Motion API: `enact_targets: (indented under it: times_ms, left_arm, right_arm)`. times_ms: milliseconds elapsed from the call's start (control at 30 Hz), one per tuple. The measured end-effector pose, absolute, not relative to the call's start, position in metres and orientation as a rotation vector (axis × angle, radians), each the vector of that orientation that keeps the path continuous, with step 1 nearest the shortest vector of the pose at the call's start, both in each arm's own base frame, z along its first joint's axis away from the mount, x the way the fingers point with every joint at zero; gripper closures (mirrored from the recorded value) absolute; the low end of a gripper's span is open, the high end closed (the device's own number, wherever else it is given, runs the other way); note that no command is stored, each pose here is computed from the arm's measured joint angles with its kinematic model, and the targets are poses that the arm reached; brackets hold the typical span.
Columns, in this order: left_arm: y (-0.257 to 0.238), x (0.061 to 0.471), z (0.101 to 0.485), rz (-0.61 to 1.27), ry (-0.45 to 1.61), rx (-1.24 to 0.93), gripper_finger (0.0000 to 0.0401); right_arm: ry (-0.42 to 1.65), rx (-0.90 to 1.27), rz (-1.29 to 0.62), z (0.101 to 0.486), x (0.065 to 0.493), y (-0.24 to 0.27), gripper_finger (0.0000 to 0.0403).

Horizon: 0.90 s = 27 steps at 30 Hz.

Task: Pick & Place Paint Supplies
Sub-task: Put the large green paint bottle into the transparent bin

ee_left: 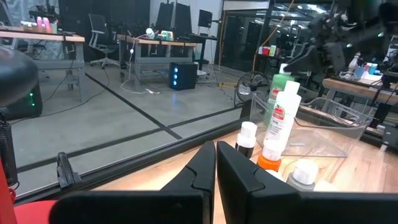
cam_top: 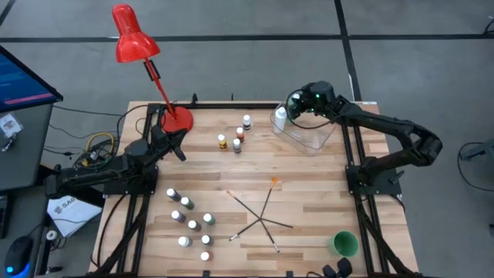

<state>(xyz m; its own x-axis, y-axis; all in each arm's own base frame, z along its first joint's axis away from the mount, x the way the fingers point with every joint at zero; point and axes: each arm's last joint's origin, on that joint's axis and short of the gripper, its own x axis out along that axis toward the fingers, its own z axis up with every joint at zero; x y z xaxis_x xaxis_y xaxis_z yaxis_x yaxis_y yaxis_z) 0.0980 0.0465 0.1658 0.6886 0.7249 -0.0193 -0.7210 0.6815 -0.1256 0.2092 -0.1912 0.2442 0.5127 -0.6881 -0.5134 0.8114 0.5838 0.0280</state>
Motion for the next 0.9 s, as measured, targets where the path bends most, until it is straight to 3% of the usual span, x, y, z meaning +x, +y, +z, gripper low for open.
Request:
enact_targets:
  times_ms: [300, 900]
  left_arm:
    - [0.046, 0.098, 0.166, 0.811, -0.034, -0.127, 0.0395]
    - [0.046, 0.098, 0.167, 0.811, -0.045, -0.128, 0.0394]
  right_arm:
    - [0.513, 0.287, -0.92, 0.225, 0.22, -0.202, 0.029]
    - [0.516, 0.281, -0.93, 0.225, 0.218, -0.204, 0.0265]
